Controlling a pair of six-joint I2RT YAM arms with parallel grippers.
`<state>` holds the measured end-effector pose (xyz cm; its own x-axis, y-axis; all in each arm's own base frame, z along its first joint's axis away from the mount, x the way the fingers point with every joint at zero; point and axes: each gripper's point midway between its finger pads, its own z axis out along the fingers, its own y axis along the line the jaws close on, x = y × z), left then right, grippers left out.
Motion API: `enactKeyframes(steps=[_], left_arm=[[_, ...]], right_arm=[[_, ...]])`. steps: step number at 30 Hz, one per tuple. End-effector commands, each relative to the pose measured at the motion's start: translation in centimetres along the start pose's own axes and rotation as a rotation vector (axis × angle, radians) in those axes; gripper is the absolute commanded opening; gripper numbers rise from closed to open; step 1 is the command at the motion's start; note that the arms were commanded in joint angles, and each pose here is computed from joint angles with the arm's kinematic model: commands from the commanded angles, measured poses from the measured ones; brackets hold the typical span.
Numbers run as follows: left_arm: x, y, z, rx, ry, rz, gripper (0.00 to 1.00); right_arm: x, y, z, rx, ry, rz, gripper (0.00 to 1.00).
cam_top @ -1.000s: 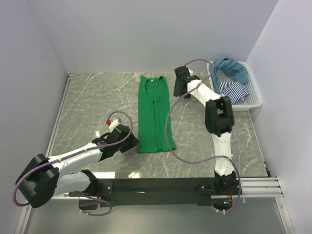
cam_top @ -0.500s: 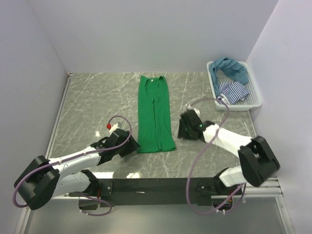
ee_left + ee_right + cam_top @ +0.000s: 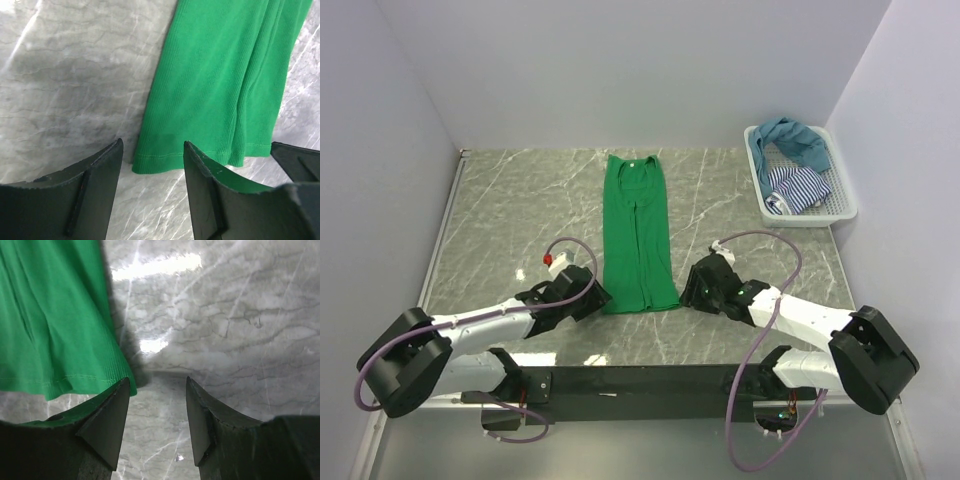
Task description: Fold and stack the tank tops
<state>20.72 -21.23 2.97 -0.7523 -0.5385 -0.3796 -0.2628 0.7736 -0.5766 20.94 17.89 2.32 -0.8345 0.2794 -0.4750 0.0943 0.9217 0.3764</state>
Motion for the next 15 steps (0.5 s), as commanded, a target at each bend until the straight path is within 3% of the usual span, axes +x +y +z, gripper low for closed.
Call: enactKeyframes(steps=[1, 7, 15], left_arm=[[1.6, 4.2, 0.4, -0.15, 0.038, 0.036, 0.59], [2.2, 4.7, 0.8, -0.18, 0.049, 0.053, 0.58], [2.6, 5.3, 0.7, -0.197, 0.056, 0.047, 0.49]], right_arm=[[-1.1, 1.7, -0.2, -0.072, -0.057, 0.041, 0.56], [-0.6, 2.2, -0.2, -0.089, -0.062, 0.038, 0.55], [0.5, 2.4, 0.4, -0.085, -0.041, 0.023, 0.54]])
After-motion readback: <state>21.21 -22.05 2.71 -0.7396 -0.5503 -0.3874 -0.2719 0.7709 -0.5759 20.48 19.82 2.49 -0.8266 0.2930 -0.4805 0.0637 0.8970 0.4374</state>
